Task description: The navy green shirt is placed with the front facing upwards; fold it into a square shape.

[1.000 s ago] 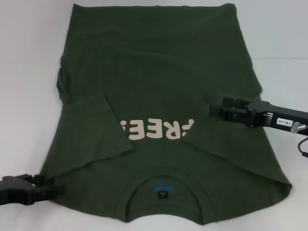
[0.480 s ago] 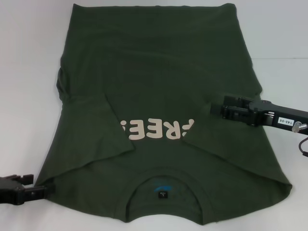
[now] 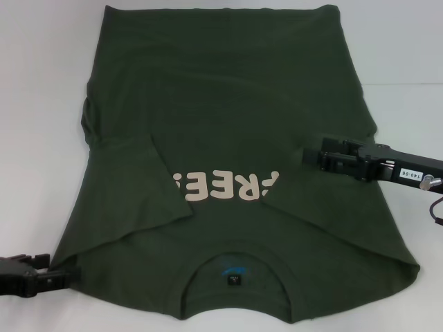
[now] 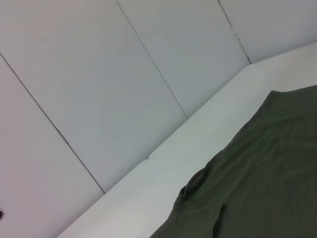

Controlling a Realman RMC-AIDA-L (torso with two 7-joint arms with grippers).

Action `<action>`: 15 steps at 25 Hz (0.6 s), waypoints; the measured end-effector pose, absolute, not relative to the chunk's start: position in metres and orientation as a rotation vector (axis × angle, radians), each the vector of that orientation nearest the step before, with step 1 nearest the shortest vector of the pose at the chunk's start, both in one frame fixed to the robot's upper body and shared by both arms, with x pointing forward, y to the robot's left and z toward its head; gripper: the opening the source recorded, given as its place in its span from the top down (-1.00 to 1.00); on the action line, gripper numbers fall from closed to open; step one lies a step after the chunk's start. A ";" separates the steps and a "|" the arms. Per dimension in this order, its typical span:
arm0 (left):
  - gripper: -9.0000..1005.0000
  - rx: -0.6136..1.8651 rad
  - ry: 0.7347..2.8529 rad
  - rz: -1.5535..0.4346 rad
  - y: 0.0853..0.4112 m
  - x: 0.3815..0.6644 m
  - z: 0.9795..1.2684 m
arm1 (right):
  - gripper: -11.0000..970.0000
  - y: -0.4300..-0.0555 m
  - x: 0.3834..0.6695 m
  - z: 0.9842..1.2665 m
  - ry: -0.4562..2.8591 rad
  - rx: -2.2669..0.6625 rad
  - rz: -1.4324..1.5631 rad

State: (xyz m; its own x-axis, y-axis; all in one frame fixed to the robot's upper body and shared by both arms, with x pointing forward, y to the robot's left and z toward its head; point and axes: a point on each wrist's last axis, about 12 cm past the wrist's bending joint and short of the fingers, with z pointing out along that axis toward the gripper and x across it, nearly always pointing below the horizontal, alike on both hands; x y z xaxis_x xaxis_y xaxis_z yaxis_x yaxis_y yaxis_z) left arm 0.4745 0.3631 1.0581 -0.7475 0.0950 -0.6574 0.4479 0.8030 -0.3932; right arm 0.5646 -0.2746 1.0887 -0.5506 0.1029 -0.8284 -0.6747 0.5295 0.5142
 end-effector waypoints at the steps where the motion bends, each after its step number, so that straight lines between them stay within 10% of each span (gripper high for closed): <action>1: -0.75 0.400 2.348 -0.723 0.363 0.474 1.058 | -0.87 -0.275 0.564 1.089 1.889 -0.469 1.113; 15: -0.75 0.481 2.351 -0.776 0.349 0.482 1.058 | -0.86 -0.275 0.562 1.087 1.889 -0.467 1.123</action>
